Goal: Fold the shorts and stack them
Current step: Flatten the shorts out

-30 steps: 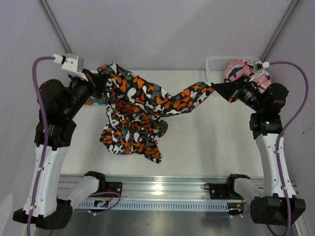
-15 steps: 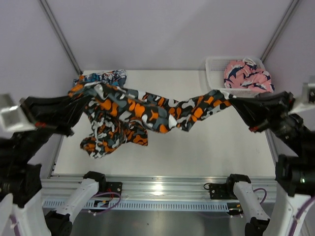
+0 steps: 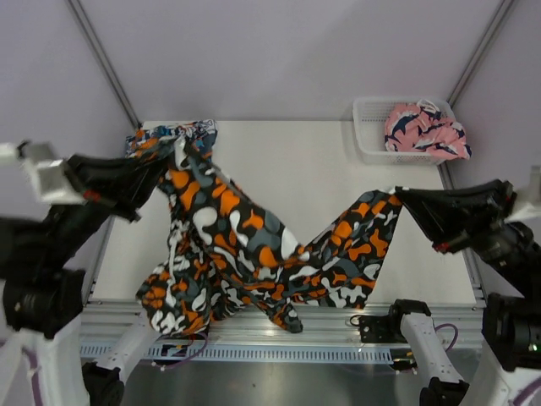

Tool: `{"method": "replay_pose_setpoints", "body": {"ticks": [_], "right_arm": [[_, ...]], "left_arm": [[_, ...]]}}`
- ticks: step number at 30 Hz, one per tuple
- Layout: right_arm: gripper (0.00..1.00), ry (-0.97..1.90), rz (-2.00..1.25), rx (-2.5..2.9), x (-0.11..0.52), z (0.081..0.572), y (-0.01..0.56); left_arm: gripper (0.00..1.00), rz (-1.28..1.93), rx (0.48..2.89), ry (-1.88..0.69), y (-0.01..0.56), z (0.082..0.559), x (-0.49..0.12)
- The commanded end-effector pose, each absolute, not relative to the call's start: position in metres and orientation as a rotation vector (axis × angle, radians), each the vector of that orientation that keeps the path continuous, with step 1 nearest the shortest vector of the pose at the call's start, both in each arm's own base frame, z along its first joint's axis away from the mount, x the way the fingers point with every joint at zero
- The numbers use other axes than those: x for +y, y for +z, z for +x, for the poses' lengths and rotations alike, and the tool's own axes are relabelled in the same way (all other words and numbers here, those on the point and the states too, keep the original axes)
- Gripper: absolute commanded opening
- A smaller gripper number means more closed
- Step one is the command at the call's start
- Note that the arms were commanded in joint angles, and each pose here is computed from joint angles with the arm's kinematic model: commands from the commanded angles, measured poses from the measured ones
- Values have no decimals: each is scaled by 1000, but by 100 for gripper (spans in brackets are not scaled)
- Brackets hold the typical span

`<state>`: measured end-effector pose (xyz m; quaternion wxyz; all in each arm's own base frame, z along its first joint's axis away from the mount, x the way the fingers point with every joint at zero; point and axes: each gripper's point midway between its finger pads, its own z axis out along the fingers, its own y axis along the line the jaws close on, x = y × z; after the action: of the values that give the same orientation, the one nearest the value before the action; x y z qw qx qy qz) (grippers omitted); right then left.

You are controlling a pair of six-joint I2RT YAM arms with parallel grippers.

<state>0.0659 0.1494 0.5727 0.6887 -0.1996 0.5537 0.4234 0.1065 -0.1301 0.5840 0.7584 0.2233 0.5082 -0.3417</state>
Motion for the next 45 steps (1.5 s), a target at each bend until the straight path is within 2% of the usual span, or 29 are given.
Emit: {"method": "replay_pose_setpoints", "body": {"ticks": [1, 5, 10, 11, 13, 14, 15, 18, 20, 21, 23, 24, 25, 26, 29, 33, 34, 35, 36, 37, 39, 41, 42, 44, 45], "right_arm": [[0, 1010, -212, 1502, 133, 157, 523], [0, 978, 9, 1691, 112, 244, 452], [0, 875, 236, 1760, 83, 305, 380], [0, 869, 264, 1768, 81, 312, 368], [0, 822, 359, 1803, 69, 333, 328], [0, 813, 378, 1814, 66, 339, 316], [0, 818, 393, 1815, 65, 344, 306], [0, 805, 436, 1839, 58, 363, 270], [0, 765, 464, 1841, 50, 375, 255], [0, 750, 471, 1841, 47, 379, 252], [0, 716, 500, 1869, 39, 387, 237], [0, 706, 496, 1842, 36, 394, 240], [0, 707, 501, 1847, 34, 397, 236], [0, 703, 518, 1862, 32, 402, 228], [0, 678, 543, 1866, 25, 414, 216], [0, 613, 582, 1846, 12, 430, 212], [0, 594, 597, 1843, 8, 433, 212], [9, 569, 610, 1843, 4, 435, 212], [16, 522, 649, 1853, -4, 436, 211], [18, 493, 673, 1859, -8, 434, 210], [53, 423, 731, 1878, -19, 426, 204], [74, 409, 722, 1867, -19, 415, 212], [75, 412, 703, 1878, -16, 410, 214], [76, 444, 644, 1877, -1, 400, 227], [77, 463, 615, 1908, 10, 393, 226]], "left_arm": [[0, 343, 1346, -795, 531, 227, -143], [0, 289, 1491, -928, 455, 317, -159], [0, 286, 1581, -991, 378, 410, -176], [0, 279, 1604, -1014, 349, 440, -181], [0, 273, 1607, -1058, 337, 468, -190], [0, 248, 1653, -1083, 300, 496, -195], [0, 273, 1608, -1089, 314, 513, -201], [0, 311, 1681, -1166, 265, 553, -230], [1, 395, 1618, -1101, 287, 576, -249], [3, 360, 1764, -1098, 234, 588, -256], [5, 428, 1688, -1042, 268, 606, -276], [7, 410, 1751, -1050, 231, 618, -282], [8, 420, 1704, -1050, 251, 623, -286], [10, 387, 1718, -1068, 242, 628, -287], [31, 313, 1719, -1051, 221, 641, -281], [72, 252, 1685, -1011, 220, 652, -276], [78, 241, 1677, -998, 222, 655, -274], [96, 220, 1678, -986, 224, 658, -272], [99, 216, 1649, -975, 240, 660, -270], [99, 215, 1640, -970, 246, 661, -270], [99, 223, 1626, -955, 267, 656, -267], [99, 252, 1617, -939, 282, 648, -266], [99, 261, 1613, -928, 304, 638, -262], [99, 264, 1662, -875, 301, 627, -254], [99, 261, 1678, -851, 322, 612, -247]]}}
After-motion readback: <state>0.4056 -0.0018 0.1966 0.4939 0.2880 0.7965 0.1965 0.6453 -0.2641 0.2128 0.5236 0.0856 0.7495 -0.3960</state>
